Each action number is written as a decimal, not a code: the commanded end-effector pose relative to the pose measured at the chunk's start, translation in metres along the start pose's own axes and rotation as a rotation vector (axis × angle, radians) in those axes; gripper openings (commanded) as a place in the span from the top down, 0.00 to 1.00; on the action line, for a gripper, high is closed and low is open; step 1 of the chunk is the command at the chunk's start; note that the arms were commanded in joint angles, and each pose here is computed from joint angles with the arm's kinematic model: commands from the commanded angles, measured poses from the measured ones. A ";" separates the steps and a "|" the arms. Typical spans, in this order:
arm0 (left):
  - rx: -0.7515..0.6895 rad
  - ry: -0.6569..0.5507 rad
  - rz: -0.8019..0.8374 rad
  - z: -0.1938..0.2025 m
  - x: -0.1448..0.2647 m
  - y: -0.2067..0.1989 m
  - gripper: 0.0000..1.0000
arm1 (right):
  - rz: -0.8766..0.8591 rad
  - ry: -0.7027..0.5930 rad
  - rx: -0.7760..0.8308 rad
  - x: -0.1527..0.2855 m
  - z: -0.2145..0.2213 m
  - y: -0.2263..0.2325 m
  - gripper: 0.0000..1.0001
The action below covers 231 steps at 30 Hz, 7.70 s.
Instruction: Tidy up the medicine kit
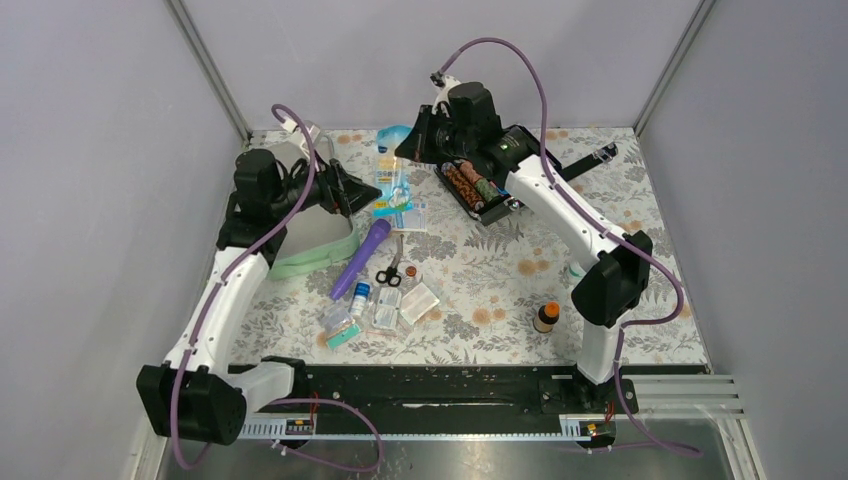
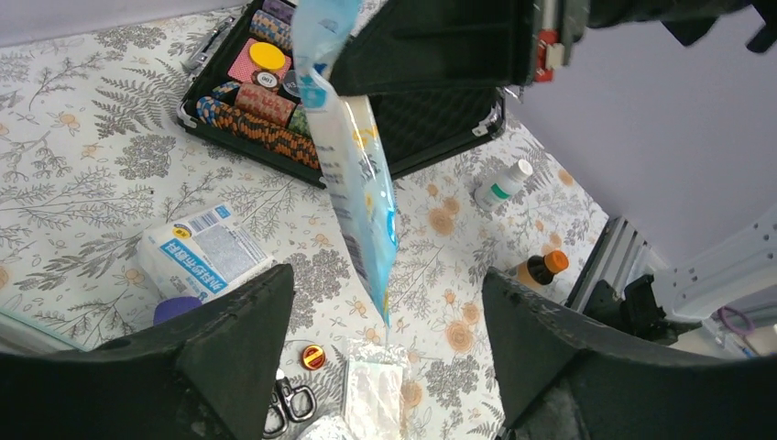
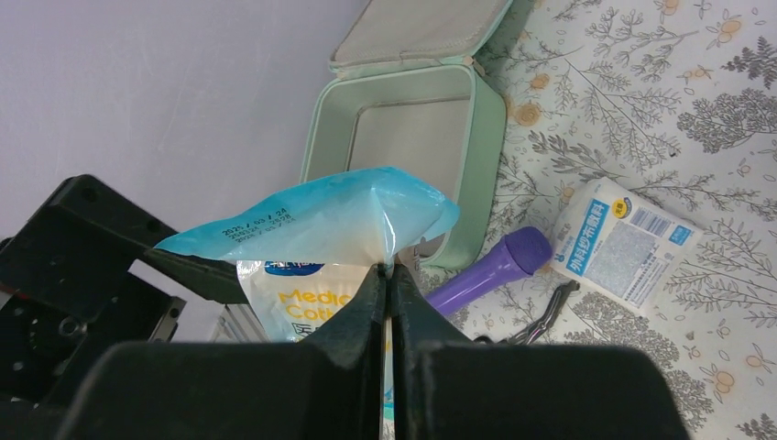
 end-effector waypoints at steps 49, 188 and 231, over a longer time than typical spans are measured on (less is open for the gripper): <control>0.316 0.576 -0.792 0.097 0.101 0.203 1.00 | 0.110 0.010 0.259 0.127 0.042 -0.067 0.20; -0.481 1.052 -0.085 0.288 0.107 0.055 0.45 | 0.250 0.716 0.846 0.242 0.177 -0.186 0.18; -0.256 0.868 -0.287 0.200 0.121 0.080 0.42 | 0.246 0.659 0.848 0.238 0.170 -0.180 0.17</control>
Point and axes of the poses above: each gripper's point midway between its finger pads, its own x axis back along the fingers, its own y axis along the line the jaws close on, z = x × y, the point moved 3 cm from there along x, back along the fingers, and after that the axes turned 8 degrees about -x, right-handed, at the moved point
